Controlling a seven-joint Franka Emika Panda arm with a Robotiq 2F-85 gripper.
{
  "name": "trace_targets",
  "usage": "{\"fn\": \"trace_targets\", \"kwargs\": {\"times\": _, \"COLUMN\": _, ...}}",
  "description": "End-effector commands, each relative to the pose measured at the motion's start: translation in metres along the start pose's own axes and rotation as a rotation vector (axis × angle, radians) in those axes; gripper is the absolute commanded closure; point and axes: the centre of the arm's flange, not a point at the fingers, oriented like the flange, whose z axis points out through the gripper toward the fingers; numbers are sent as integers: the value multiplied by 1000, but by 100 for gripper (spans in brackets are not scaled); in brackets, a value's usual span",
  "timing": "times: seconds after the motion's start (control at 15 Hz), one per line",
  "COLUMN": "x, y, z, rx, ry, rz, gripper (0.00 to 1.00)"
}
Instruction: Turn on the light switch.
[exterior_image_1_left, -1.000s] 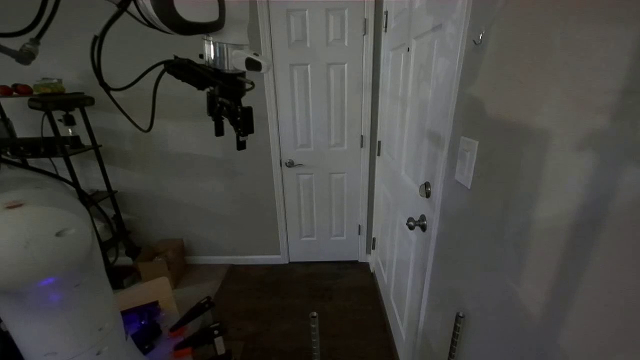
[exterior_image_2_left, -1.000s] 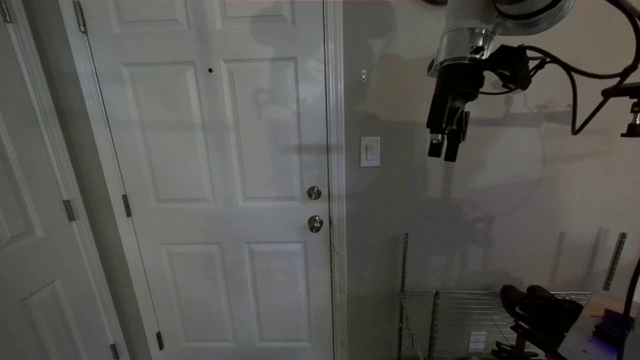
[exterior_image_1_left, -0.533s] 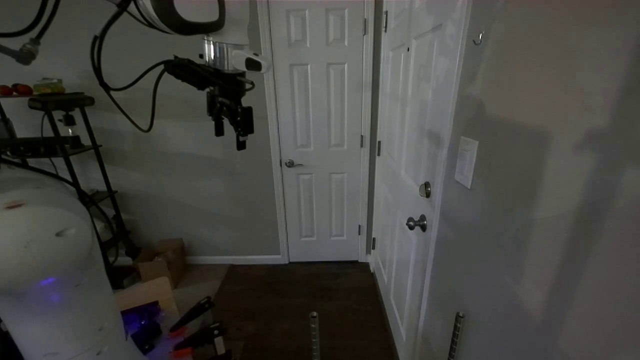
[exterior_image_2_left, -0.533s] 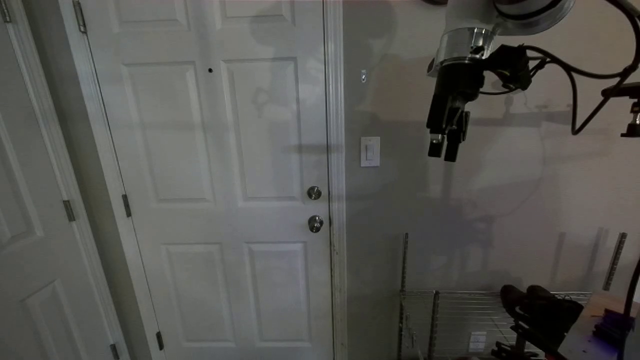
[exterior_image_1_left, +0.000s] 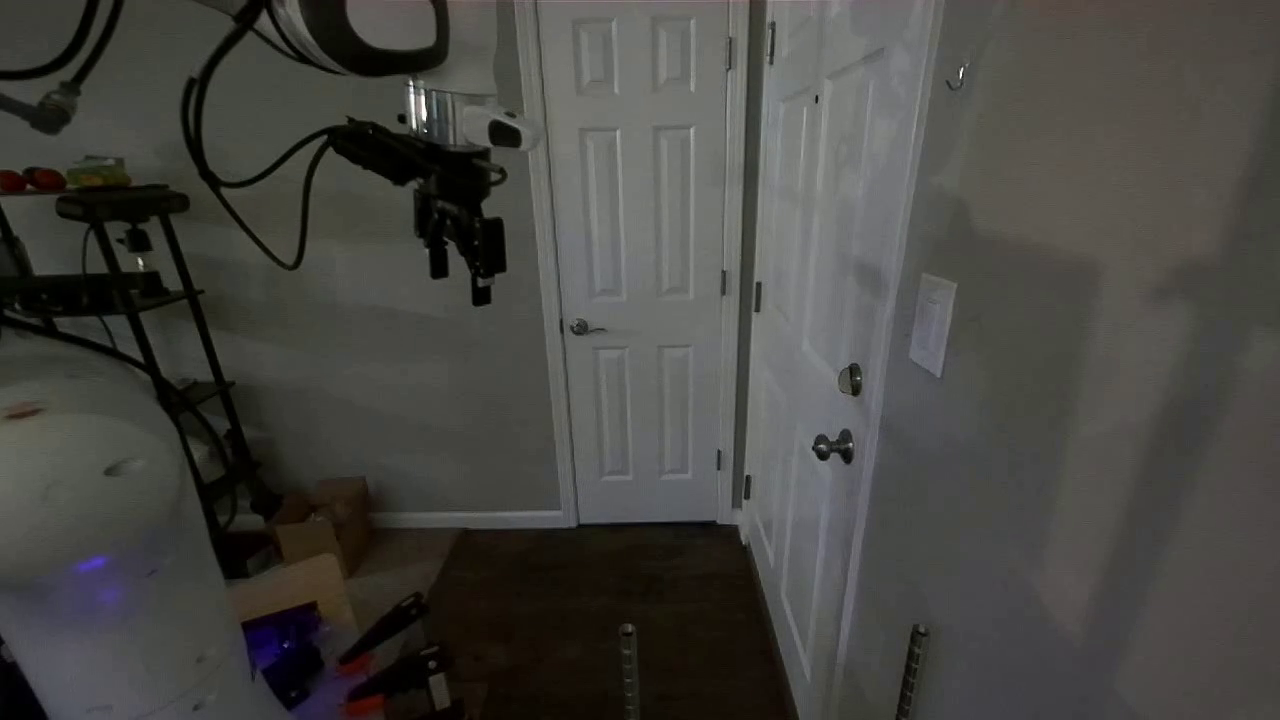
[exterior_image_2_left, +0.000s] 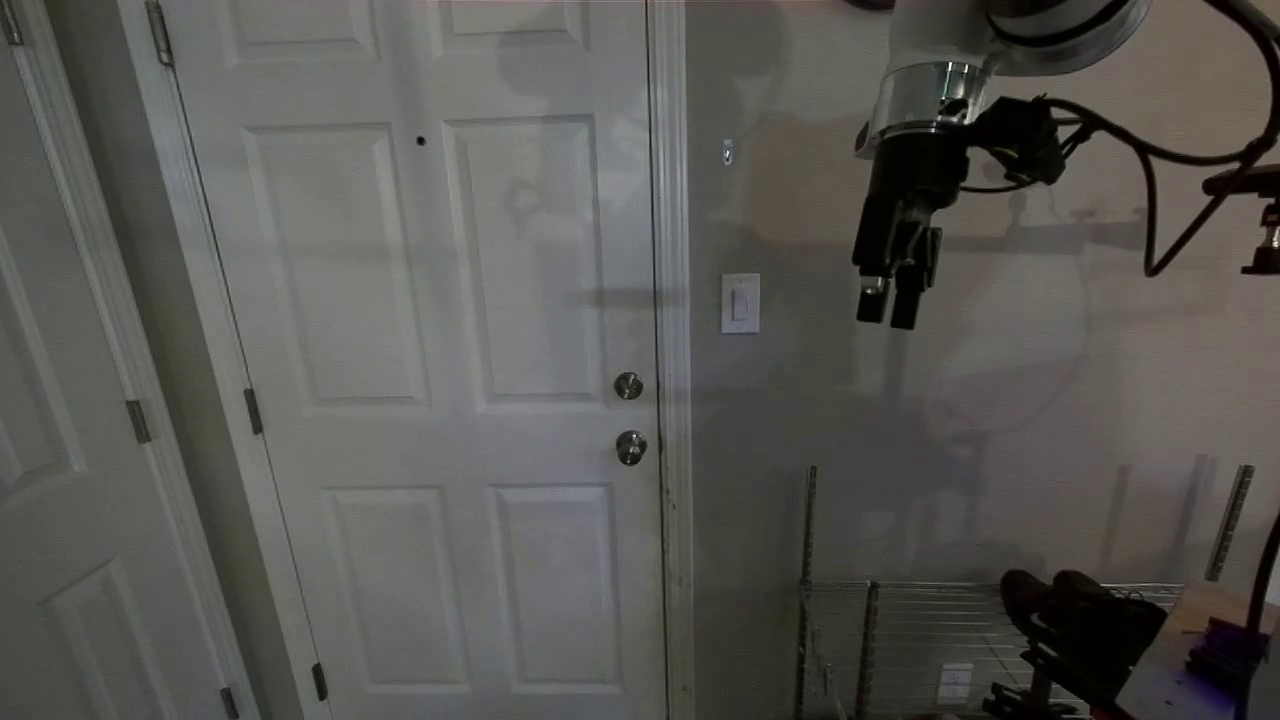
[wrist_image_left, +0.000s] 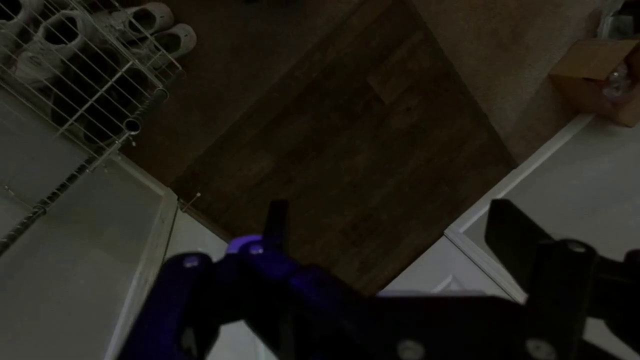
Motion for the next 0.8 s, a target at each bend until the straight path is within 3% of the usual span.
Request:
{"fn": "trace_targets", "kwargs": {"times": 0.0, "x": 3, "y": 5, "z": 13, "rx": -34, "ry": 30, "rz": 80, "gripper": 0}}
{"fn": "trace_targets", "kwargs": {"times": 0.47, "x": 58, "y": 36, "z": 10, "rx": -109, "ry": 220, "rz": 266, "gripper": 0}}
{"fn": "trace_targets", "kwargs": {"times": 0.6, "x": 76, "y": 46, "z": 15, "rx": -138, "ry": 267, "rz": 310, "gripper": 26}}
{"fn": "trace_targets", "kwargs": {"times": 0.73, "x": 96, "y": 55, "z": 20, "rx": -163, "ry": 301, "rz": 352, "gripper": 40}}
